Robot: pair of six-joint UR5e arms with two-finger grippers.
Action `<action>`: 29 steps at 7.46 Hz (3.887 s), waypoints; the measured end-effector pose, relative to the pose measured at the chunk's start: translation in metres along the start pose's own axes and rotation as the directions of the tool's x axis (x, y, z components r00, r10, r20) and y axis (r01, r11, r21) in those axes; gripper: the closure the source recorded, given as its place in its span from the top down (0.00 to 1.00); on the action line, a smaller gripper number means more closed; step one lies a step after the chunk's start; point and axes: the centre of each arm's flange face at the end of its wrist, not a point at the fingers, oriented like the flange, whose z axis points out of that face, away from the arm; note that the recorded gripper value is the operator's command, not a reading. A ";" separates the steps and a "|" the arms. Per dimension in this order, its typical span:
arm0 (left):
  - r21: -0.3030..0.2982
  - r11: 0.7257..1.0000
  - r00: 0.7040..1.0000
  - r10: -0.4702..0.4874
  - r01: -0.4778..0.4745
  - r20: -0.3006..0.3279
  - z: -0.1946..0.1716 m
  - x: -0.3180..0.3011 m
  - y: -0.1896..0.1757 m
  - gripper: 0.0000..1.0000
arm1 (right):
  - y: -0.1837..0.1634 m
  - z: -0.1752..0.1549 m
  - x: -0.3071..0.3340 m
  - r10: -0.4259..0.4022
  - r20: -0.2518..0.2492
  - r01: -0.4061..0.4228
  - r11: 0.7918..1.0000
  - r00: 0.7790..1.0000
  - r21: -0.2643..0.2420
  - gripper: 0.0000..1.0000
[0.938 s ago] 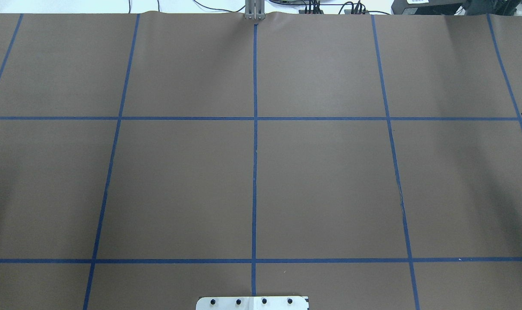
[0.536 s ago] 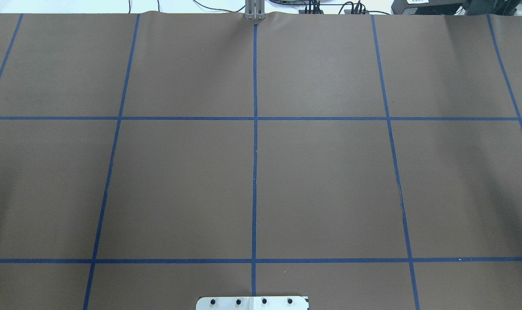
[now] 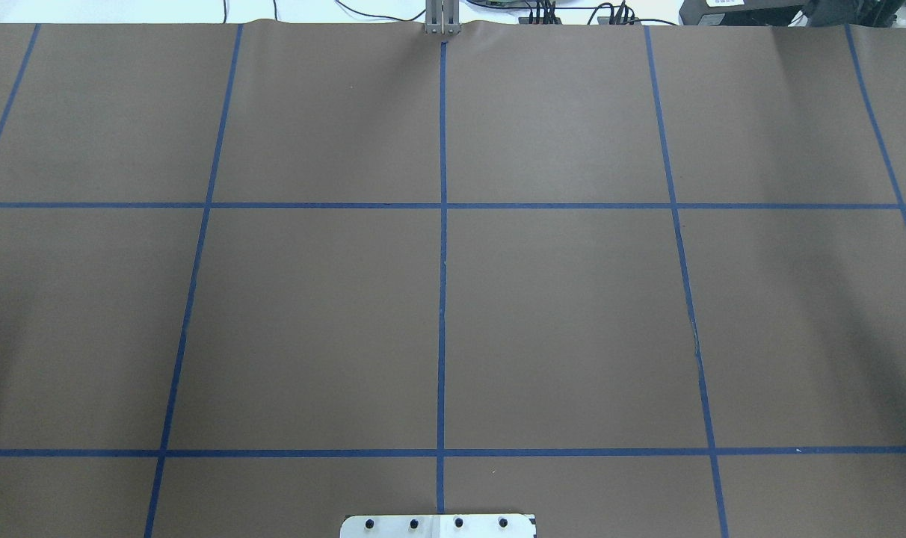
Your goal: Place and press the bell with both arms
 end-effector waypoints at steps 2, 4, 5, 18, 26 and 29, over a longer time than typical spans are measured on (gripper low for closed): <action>0.002 1.000 1.000 0.005 -0.005 0.000 0.000 0.001 0.000 0.36 | 0.000 0.000 0.000 0.000 0.000 0.000 1.000 1.000 0.001 1.00; 0.019 1.000 1.000 0.025 -0.025 -0.001 -0.002 0.003 0.004 0.28 | 0.000 -0.001 -0.001 0.000 0.000 0.000 1.000 1.000 0.002 1.00; 0.031 0.999 0.999 0.035 -0.035 -0.002 -0.006 0.006 0.010 0.24 | 0.000 -0.001 -0.001 -0.001 0.001 0.001 1.000 1.000 0.003 1.00; 0.325 0.942 0.996 -0.068 0.083 -0.058 -0.281 0.164 -0.217 0.17 | -0.003 -0.002 -0.003 -0.004 0.000 0.004 1.000 1.000 0.006 1.00; 0.201 0.917 0.936 -0.320 0.346 -0.147 -0.406 0.565 -0.401 0.18 | -0.008 -0.004 -0.006 -0.008 0.001 0.008 1.000 1.000 0.012 1.00; 0.209 0.920 0.935 -0.289 0.331 -0.205 -0.364 0.653 -0.443 0.20 | -0.008 -0.004 -0.006 -0.008 0.001 0.008 1.000 1.000 0.012 1.00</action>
